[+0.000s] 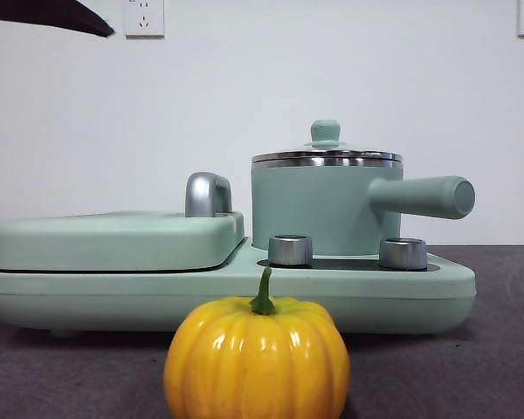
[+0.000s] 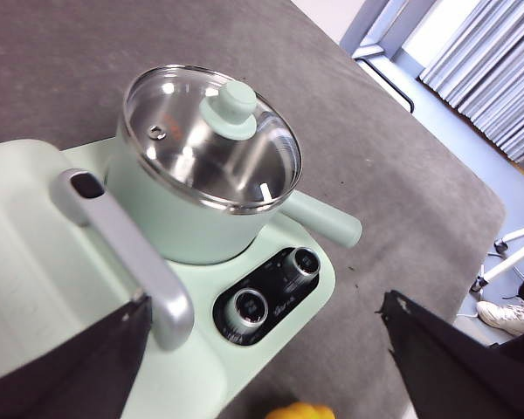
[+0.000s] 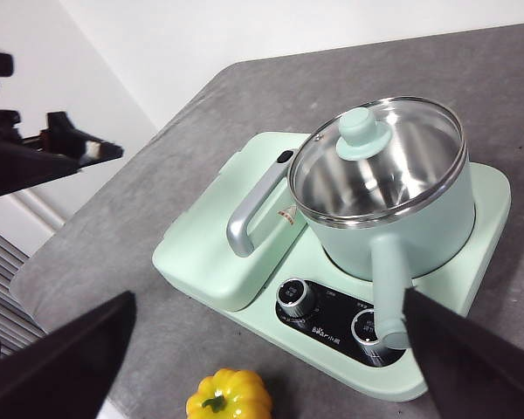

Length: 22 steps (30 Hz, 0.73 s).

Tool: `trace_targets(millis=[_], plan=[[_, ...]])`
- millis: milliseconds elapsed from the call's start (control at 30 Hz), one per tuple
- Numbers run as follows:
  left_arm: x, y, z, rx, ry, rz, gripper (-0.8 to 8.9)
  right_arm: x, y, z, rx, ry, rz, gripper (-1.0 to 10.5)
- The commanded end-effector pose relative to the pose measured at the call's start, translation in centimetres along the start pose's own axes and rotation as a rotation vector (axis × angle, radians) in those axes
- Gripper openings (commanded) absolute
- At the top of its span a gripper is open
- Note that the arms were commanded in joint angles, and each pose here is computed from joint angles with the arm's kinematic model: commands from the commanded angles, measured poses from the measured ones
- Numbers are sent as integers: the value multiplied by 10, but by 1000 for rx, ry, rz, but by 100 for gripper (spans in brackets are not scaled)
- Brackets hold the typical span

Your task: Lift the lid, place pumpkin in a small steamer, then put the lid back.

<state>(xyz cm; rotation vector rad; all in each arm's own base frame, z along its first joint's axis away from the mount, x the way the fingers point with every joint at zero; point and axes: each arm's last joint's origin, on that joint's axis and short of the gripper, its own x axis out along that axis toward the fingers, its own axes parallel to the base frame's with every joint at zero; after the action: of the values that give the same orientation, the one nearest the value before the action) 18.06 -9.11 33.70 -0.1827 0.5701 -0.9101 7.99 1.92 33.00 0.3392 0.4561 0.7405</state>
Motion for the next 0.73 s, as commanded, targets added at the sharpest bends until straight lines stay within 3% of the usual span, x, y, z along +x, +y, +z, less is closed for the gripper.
trace_targets(millis=[33, 367, 533, 733], plan=[[7, -5, 20, 39, -23, -31, 449, -2, 2, 4, -23, -13, 2, 511], [70, -15, 78, 160, 36, -59, 469, -2, 2, 4, -22, -13, 3, 511], [113, -20, 94, 264, 102, 14, 469, -2, 2, 4, -19, -13, 2, 511], [159, -21, 94, 307, 131, 129, 468, -2, 2, 4, -19, -13, 3, 511]])
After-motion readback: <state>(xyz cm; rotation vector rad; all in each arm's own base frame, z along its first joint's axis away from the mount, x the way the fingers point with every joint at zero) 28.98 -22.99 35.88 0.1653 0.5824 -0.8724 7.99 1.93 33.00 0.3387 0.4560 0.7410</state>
